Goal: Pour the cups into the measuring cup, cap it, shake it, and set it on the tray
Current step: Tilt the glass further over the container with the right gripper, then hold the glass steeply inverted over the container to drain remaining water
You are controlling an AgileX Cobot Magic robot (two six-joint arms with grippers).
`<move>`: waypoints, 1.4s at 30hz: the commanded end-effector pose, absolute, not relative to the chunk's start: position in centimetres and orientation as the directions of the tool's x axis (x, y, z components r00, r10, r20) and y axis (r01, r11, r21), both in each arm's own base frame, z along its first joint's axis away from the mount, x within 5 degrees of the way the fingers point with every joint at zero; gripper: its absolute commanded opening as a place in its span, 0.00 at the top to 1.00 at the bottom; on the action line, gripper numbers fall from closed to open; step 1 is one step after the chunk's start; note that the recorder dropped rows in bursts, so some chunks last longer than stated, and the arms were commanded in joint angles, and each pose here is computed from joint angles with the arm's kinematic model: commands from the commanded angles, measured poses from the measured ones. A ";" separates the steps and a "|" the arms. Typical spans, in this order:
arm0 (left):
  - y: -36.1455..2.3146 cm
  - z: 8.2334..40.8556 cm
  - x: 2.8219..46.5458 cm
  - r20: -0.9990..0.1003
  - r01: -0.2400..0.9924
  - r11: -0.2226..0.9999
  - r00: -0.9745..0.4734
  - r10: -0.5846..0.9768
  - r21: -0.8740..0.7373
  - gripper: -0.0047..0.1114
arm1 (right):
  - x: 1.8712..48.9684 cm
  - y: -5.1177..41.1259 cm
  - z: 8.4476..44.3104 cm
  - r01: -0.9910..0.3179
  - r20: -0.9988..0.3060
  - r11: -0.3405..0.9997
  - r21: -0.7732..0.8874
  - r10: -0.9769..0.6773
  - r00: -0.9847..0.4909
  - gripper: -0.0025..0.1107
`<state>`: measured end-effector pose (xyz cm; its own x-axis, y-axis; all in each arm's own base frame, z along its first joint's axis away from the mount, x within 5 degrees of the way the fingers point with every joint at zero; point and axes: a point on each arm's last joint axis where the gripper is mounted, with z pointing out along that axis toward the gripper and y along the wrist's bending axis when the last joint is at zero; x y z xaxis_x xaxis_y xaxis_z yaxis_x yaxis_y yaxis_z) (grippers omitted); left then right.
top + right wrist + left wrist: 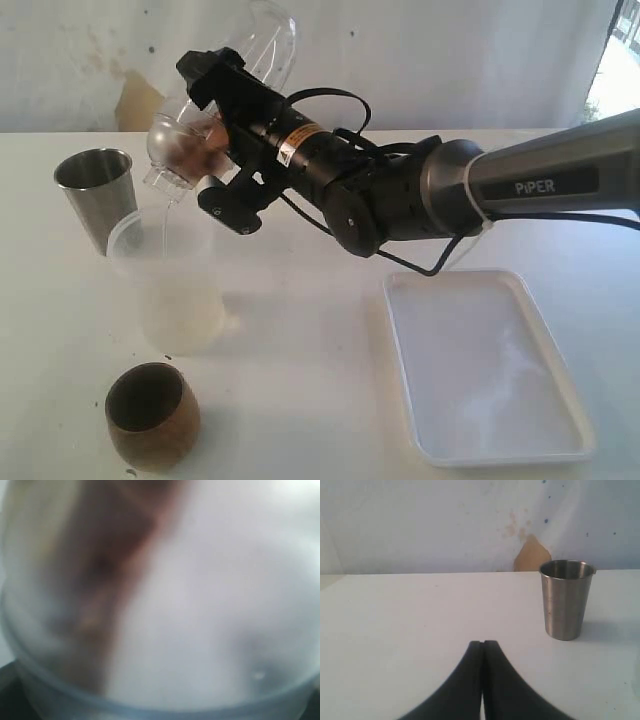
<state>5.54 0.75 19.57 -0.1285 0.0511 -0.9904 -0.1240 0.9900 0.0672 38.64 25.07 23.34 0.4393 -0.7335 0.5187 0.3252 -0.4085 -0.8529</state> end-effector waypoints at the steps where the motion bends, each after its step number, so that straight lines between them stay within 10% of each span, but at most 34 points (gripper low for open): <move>1: 0.7 19.5 5.5 -0.991 -0.121 0.991 -0.122 0.050 0.065 0.96 | 38.8 24.8 24.5 0.374 0.528 -0.392 -0.840 -0.749 0.400 0.98; 42: 0.7 19.5 5.5 -0.991 -0.121 0.991 -0.122 0.050 0.065 0.96 | 38.1 25.6 25.2 0.525 0.631 -0.399 -0.751 -0.670 0.392 0.98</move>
